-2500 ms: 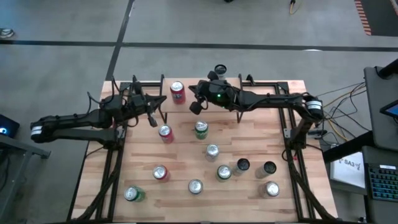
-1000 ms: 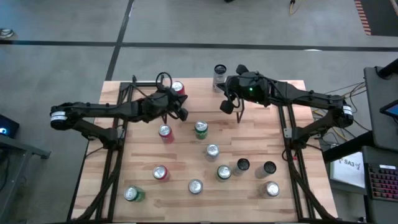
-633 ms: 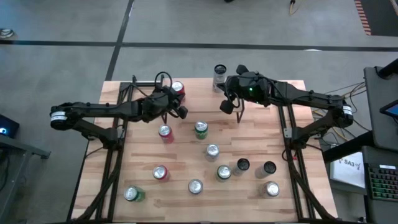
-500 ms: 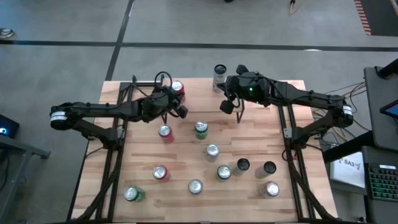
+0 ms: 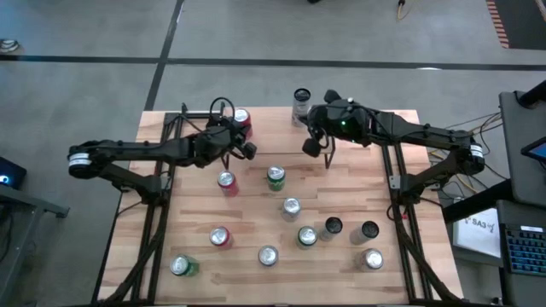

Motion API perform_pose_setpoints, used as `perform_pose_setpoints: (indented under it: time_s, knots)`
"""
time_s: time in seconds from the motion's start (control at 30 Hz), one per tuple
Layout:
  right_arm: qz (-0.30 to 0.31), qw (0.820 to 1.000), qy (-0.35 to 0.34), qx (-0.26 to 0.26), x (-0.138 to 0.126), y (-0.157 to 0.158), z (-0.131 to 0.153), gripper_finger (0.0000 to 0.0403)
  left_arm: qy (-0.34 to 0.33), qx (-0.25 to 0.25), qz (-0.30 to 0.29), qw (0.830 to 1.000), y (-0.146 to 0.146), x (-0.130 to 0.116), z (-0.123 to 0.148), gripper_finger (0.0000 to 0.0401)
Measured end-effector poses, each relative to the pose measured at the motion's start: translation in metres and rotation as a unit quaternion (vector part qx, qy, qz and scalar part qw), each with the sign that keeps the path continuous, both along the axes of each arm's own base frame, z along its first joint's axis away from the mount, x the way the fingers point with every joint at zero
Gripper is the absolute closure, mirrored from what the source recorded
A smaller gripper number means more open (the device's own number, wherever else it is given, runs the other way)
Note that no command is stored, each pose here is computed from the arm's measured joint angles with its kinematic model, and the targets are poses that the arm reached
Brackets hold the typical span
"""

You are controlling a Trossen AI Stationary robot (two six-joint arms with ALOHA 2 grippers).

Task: Place canned beverage on shelf
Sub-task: Put the center orange soda can on the shelf

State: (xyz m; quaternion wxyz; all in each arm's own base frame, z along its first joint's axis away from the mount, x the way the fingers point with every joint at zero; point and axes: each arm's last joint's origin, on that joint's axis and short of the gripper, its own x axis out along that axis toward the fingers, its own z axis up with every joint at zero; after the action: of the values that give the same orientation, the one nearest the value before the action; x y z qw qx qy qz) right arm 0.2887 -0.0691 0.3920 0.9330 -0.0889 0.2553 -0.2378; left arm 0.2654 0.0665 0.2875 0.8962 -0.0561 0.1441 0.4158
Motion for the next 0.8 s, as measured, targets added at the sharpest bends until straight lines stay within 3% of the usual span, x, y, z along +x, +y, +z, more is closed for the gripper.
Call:
perform_pose_setpoints:
  time_s: [0.2,0.37,0.5,0.8]
  knots:
    - [0.002,0.999,0.04,0.01,-0.005,0.001,-0.006,0.0394,0.0,-0.029,-0.103,0.994,-0.008,-0.01,0.009,0.0401]
    - [0.054,0.997,0.05,0.035,-0.009,0.004,-0.007,0.0394,0.033,-0.02,-0.213,0.976,-0.013,-0.012,0.01,0.0401]
    - [0.096,0.993,0.047,0.05,-0.015,0.007,-0.009,0.0394,0.049,-0.011,-0.182,0.982,-0.011,-0.008,0.005,0.0401]
    - [0.108,0.99,0.044,0.082,-0.029,0.014,-0.021,0.0394,0.062,-0.019,-0.124,0.99,-0.007,-0.002,-0.005,0.0401]
